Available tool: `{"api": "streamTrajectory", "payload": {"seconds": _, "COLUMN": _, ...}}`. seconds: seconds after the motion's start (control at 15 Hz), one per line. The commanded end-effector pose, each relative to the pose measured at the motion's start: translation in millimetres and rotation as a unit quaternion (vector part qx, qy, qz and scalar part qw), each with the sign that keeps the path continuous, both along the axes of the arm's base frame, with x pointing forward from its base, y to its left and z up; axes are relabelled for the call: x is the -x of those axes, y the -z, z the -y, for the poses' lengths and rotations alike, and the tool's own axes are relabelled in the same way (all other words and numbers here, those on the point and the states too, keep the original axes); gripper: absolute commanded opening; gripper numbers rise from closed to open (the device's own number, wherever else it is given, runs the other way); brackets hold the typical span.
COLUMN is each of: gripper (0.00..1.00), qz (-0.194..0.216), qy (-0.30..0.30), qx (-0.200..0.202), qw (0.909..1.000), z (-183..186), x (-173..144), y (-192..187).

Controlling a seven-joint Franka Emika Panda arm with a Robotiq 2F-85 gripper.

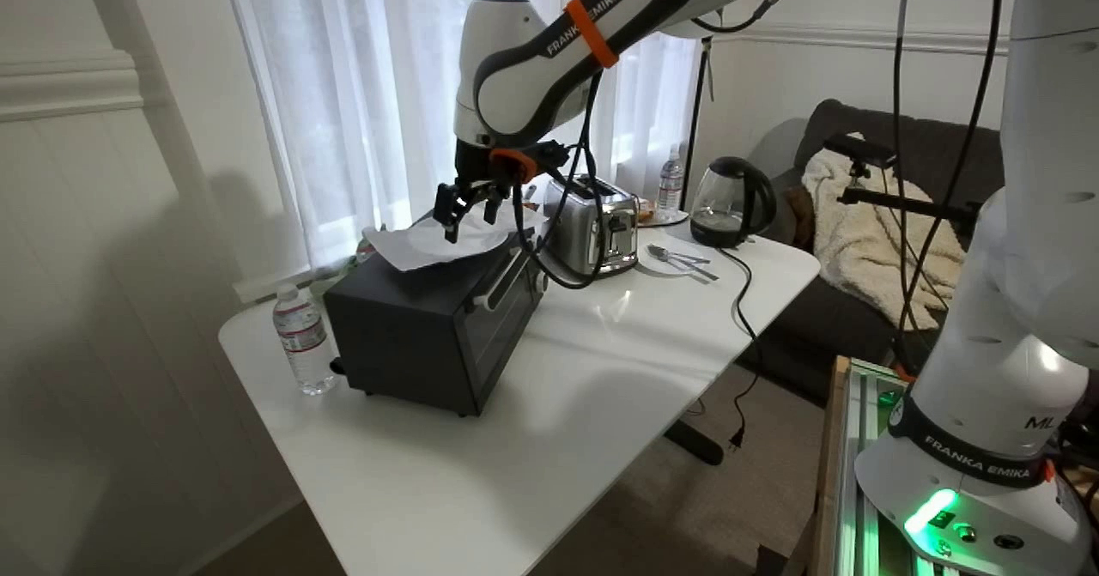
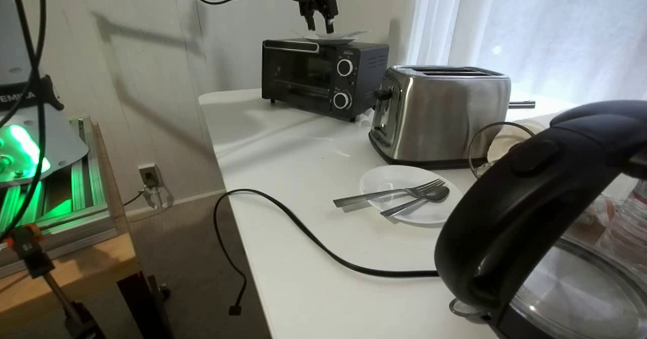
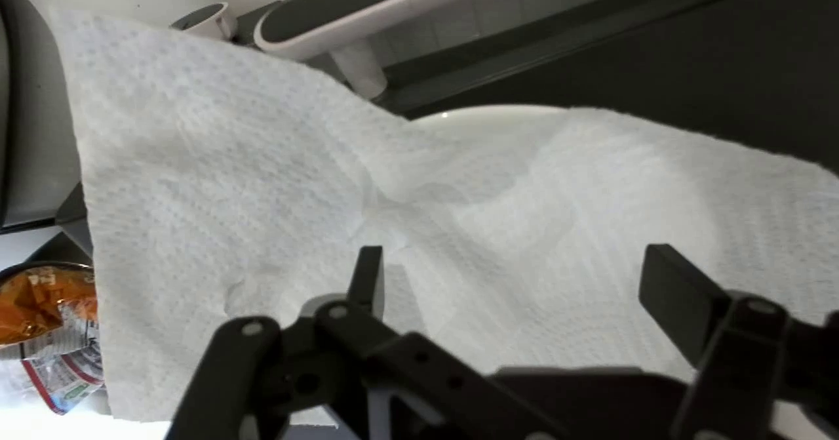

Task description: Pick up the paper towel from the plate and use it to wipe the oven door and then place the paper towel to the right of the toaster

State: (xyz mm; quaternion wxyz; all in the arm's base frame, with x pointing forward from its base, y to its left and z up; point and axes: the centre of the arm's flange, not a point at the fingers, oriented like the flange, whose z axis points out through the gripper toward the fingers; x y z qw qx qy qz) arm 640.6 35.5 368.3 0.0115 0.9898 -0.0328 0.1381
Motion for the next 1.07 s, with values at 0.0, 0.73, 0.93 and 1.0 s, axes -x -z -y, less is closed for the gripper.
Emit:
{"api": "streamTrajectory", "payload": {"seconds": 0.0, "gripper": 1.0, "qz": 0.008, "qy": 0.015, "qx": 0.013, "qw": 0.9998, "z": -7.6, "x": -19.2, "y": 5.8}}
{"api": "streamTrajectory", "payload": {"seconds": 0.73, "gripper": 0.65, "qz": 0.002, "qy": 0.023, "qx": 0.025, "qw": 0.9994, "z": -16.4, "x": -26.9, "y": 18.0}}
{"api": "streamTrajectory", "payload": {"seconds": 0.93, "gripper": 0.34, "qz": 0.004, "qy": 0.022, "qx": 0.026, "qw": 0.9994, "z": -18.8, "x": -27.3, "y": 15.3}}
{"api": "streamTrajectory", "payload": {"seconds": 1.0, "gripper": 0.27, "qz": 0.004, "qy": 0.022, "qx": 0.027, "qw": 0.9994, "z": -19.0, "x": -27.3, "y": 14.8}}
